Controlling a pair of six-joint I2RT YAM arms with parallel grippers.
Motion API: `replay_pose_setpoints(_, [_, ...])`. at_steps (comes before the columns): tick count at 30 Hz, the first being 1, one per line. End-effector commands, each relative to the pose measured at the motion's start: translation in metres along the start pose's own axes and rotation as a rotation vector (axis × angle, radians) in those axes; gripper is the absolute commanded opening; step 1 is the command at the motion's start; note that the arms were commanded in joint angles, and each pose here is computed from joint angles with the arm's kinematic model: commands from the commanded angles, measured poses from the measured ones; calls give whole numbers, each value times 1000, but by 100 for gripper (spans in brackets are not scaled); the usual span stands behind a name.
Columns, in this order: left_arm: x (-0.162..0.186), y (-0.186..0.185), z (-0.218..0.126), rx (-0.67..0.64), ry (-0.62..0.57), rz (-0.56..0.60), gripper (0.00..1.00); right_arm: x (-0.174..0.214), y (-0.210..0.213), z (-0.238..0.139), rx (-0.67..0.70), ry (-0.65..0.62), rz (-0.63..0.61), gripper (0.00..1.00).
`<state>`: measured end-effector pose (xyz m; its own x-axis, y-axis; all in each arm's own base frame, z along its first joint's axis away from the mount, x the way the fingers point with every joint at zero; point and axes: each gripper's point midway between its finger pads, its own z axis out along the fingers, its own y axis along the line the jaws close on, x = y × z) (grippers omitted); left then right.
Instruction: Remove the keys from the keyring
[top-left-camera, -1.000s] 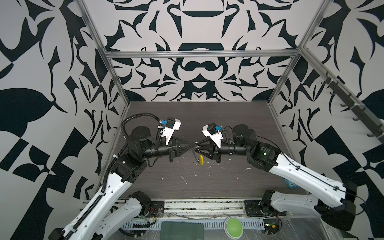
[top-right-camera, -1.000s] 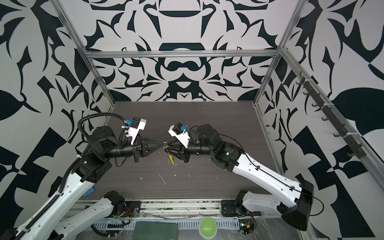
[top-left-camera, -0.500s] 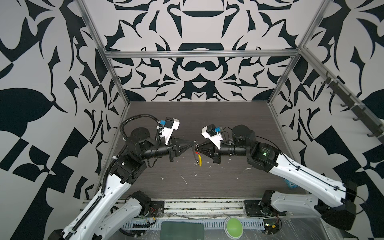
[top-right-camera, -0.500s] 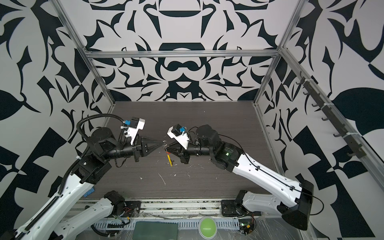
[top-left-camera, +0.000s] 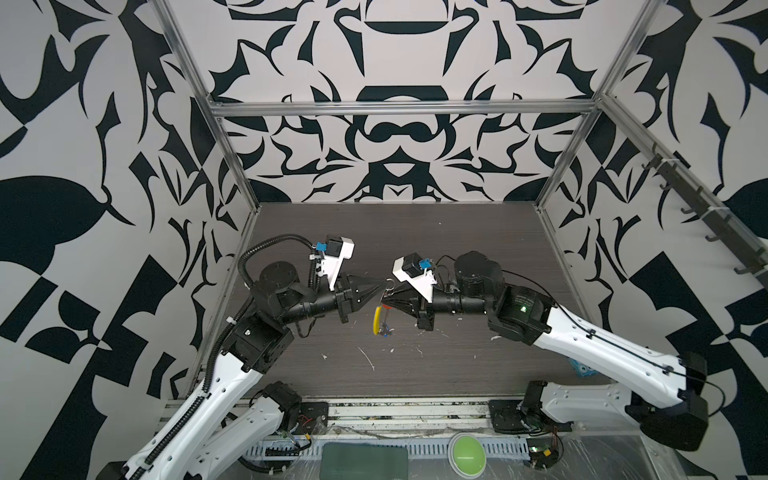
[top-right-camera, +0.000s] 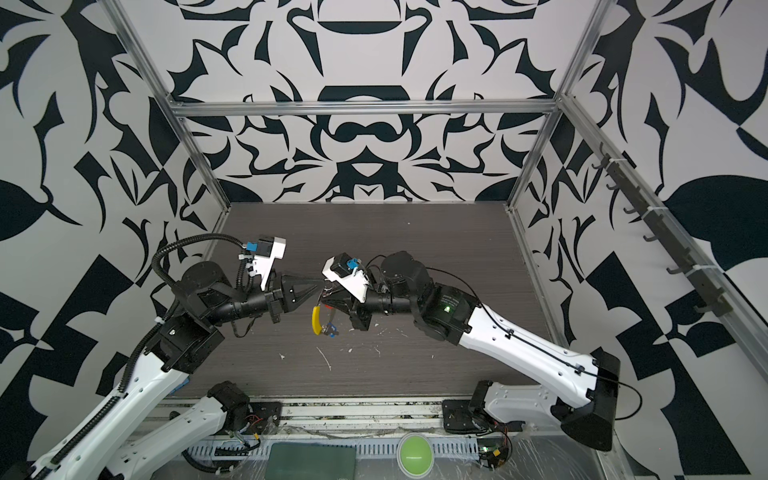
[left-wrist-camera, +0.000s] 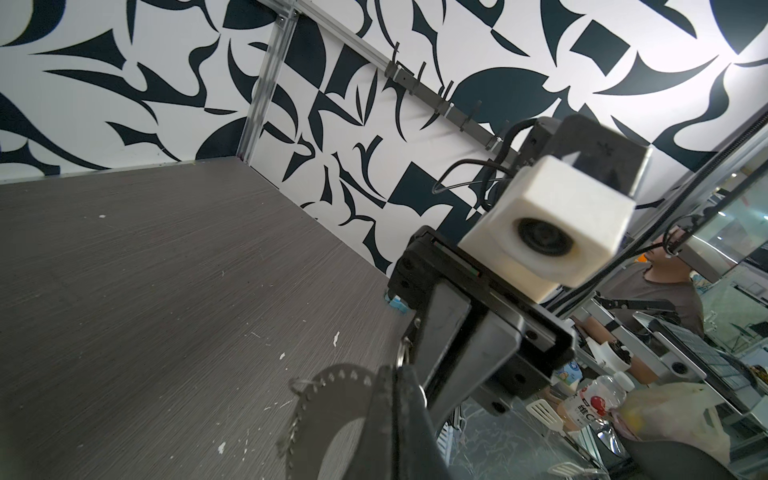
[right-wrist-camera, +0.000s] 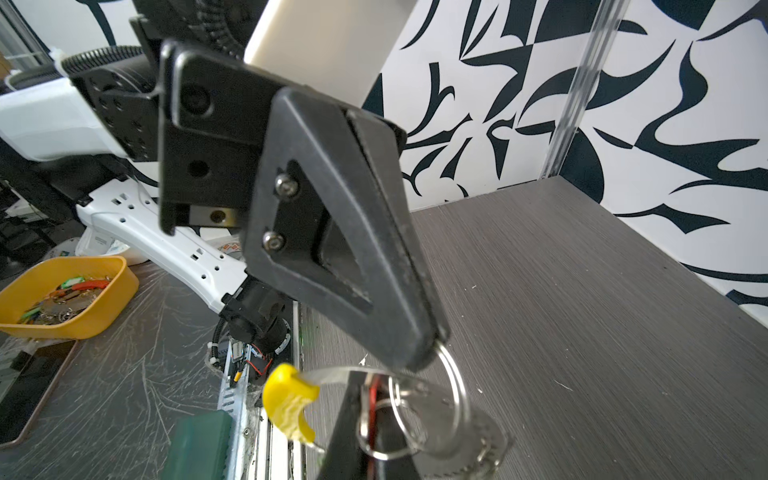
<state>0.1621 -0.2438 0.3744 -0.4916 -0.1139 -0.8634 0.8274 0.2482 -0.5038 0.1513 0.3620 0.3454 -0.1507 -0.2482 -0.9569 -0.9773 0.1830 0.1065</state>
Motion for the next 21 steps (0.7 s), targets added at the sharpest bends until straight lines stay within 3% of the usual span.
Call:
replay_pose_setpoints(1, [-14,2,1,-22,-74,23,0,-38,15,-2,-25,-110,-89,0])
replay_pose_setpoints(21, [-5,8,0,-126,-113,120,0,-49,20,14,-4,-136,-130,0])
